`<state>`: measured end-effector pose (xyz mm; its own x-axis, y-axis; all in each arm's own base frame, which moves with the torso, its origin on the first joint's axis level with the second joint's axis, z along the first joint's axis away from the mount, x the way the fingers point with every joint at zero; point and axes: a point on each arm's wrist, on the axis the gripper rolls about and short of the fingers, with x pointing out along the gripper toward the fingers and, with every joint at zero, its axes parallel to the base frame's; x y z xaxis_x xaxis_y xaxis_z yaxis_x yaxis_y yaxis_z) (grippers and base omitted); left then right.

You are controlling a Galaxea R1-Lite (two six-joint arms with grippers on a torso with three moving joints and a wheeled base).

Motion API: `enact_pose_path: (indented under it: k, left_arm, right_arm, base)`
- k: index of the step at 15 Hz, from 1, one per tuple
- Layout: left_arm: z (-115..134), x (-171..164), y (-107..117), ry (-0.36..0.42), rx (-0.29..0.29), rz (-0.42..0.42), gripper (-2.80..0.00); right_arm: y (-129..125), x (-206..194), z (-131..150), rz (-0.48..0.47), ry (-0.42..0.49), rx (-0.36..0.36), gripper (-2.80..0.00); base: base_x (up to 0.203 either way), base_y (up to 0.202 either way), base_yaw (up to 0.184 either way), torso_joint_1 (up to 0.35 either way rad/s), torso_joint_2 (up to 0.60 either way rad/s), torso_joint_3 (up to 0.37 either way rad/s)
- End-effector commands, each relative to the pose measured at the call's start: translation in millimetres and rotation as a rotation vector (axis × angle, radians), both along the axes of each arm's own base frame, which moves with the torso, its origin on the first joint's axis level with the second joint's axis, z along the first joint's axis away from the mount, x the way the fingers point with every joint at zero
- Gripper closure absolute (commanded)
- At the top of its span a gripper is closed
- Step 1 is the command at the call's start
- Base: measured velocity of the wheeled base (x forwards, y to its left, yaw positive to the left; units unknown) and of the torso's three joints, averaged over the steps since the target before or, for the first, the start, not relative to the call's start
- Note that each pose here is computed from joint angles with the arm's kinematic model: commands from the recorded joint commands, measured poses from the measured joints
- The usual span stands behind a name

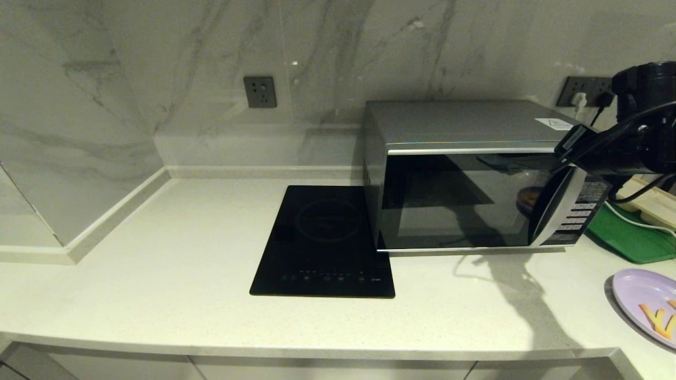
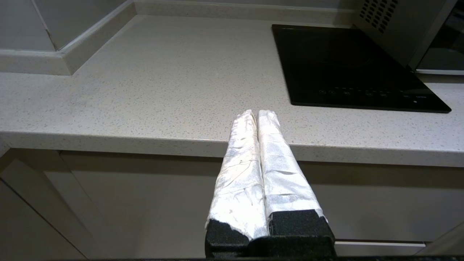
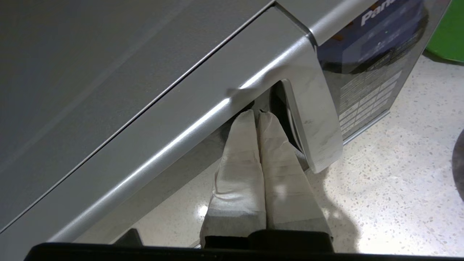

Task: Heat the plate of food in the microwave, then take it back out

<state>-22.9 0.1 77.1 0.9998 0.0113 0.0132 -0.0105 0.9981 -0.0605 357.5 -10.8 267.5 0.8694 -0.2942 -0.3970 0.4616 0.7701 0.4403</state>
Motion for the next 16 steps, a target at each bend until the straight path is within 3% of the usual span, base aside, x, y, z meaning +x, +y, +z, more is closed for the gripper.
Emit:
enact_pose_path:
  k: [1, 4, 6, 9, 11, 13, 16]
  left_arm:
    - [0.0, 0.0, 0.0, -0.001, -0.001, 0.001, 0.00]
    - [0.0, 0.0, 0.0, -0.001, -0.001, 0.001, 0.00]
    - [0.0, 0.0, 0.0, -0.001, -0.001, 0.001, 0.00]
    - [0.0, 0.0, 0.0, -0.001, -0.001, 0.001, 0.00]
    - [0.0, 0.0, 0.0, -0.001, -0.001, 0.001, 0.00]
    - [0.0, 0.0, 0.0, -0.001, -0.001, 0.001, 0.00]
    - [0.0, 0.0, 0.0, -0.001, -0.001, 0.001, 0.00]
  right_arm:
    - [0.1, 0.7, -1.0, 0.024, 0.005, 0.008, 0.00]
    - [1.1, -4.1, -0.9, 0.038, 0.013, 0.012, 0.00]
    - [5.1, -21.6, 4.9, 0.102, 0.012, 0.021, 0.00]
    - [20.4, -61.5, 15.9, 0.300, 0.018, -0.003, 0.00]
    - [32.1, -81.5, 15.4, 0.503, 0.059, -0.051, 0.00]
    - [41.2, -84.3, 13.3, 0.650, 0.074, -0.142, 0.00]
    - [70.3, -72.4, 7.5, 0.797, 0.083, -0.243, 0.00]
  base:
    - [0.000, 0.000, 0.000, 0.000, 0.00, 0.000]
    - [0.000, 0.000, 0.000, 0.000, 0.00, 0.000]
    - [0.000, 0.000, 0.000, 0.000, 0.00, 0.000]
    - [0.000, 0.000, 0.000, 0.000, 0.00, 0.000]
    - [0.000, 0.000, 0.000, 0.000, 0.00, 0.000]
    - [0.000, 0.000, 0.000, 0.000, 0.00, 0.000]
    - [0.000, 0.000, 0.000, 0.000, 0.00, 0.000]
